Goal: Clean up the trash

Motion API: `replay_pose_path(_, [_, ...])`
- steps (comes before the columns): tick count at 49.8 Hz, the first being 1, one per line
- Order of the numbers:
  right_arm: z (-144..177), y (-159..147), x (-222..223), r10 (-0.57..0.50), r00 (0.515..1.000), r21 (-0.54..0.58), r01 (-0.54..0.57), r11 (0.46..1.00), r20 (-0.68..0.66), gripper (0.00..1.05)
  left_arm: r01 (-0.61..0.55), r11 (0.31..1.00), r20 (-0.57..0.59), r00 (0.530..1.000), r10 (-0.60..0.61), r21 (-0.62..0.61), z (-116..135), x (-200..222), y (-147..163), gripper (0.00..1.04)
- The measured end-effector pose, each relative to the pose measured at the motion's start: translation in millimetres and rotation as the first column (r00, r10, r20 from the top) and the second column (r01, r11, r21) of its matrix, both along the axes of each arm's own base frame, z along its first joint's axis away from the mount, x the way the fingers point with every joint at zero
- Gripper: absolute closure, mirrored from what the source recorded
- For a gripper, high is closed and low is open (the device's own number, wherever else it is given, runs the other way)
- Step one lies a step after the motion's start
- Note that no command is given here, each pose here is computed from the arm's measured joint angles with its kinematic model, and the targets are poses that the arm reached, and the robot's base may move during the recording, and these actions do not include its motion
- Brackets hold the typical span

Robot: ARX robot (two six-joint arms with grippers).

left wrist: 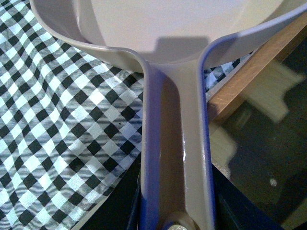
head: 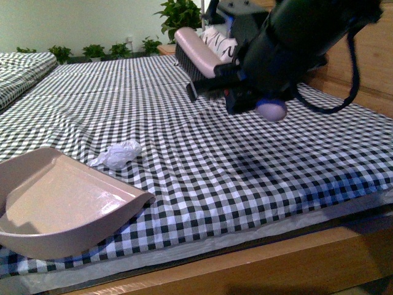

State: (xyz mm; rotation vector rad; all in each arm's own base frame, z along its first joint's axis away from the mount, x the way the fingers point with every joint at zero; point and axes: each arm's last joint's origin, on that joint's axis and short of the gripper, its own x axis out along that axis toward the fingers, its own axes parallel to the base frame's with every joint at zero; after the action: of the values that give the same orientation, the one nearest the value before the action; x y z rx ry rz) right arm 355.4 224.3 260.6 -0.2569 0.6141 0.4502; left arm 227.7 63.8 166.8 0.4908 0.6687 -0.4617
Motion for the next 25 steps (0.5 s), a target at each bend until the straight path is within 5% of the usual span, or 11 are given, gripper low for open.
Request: replay_pose_path(25, [-60.2,43.5,1.9,0.077,0.996,-0.049,-0.079,0.996,-0.049,0.87,0.001,1.0,0.0,1.0,-0.001,0.001,0.0,0.0,0.0,0.77])
